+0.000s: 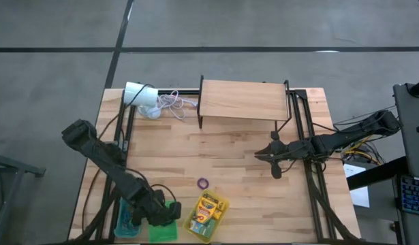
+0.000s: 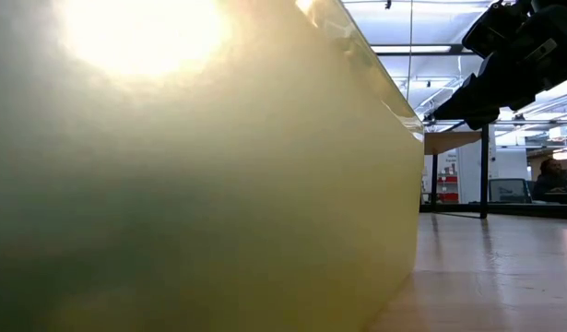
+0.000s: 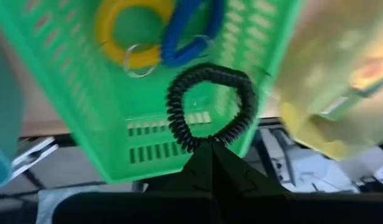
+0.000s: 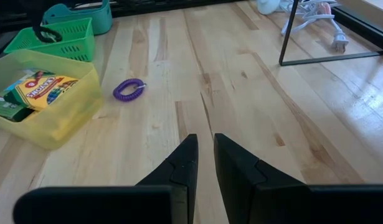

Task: Pick & Place Office Desk Supplies
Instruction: Put the black spring rubberband into the green bin, then put the violet spring rubberband into the green bin

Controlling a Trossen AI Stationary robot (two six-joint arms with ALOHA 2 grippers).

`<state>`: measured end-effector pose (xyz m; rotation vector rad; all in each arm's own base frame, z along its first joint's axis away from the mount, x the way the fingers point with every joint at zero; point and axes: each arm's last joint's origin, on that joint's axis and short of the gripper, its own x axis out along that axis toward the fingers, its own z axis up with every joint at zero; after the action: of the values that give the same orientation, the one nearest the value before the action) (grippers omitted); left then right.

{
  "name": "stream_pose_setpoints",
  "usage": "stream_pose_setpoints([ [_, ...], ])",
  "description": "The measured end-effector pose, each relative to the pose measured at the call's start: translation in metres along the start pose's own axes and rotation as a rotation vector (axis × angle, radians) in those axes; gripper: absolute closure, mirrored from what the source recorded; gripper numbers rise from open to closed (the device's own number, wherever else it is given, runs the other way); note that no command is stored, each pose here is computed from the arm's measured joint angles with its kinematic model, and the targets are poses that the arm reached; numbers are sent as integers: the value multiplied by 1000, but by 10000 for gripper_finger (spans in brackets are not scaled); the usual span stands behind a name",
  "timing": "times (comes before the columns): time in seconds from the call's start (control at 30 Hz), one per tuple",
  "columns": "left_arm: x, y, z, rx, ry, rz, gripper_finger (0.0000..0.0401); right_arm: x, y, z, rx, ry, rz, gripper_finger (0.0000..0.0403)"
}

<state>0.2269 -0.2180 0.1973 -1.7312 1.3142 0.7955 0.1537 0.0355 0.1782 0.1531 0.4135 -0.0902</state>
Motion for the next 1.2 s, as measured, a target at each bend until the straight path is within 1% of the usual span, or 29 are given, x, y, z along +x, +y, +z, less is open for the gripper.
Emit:
stream_pose_setpoints([
  [0.13, 4, 6, -3, -34, 11, 47, 400, 0, 0, 0, 0, 0, 0, 351],
  [0.33, 4, 10, -3, -47, -6, 69, 395, 0, 0, 0, 0, 0, 0, 351],
  [0.43, 4, 10, -3, -41, -14, 58, 376, 0, 0, 0, 0, 0, 0, 351],
  [0.53, 4, 10, -3, -10, -18, 50, 348, 0, 0, 0, 0, 0, 0, 351],
  [0.67, 4, 9, -2, -5, -24, 42, 313, 0, 0, 0, 0, 0, 0, 351],
  [0.73, 4, 9, -2, -5, -25, 42, 304, 0, 0, 0, 0, 0, 0, 351],
  [0.83, 4, 9, -2, -3, -27, 39, 300, 0, 0, 0, 0, 0, 0, 351],
  [0.93, 1, 8, -2, 28, -35, 16, 299, 0, 0, 0, 0, 0, 0, 351],
  [1.0, -3, 8, -1, 68, -52, 1, 299, 0, 0, 0, 0, 0, 0, 351],
  [1.2, -17, 9, 13, 229, -194, 8, 299, 0, 0, 0, -1, 0, 0, 351],
])
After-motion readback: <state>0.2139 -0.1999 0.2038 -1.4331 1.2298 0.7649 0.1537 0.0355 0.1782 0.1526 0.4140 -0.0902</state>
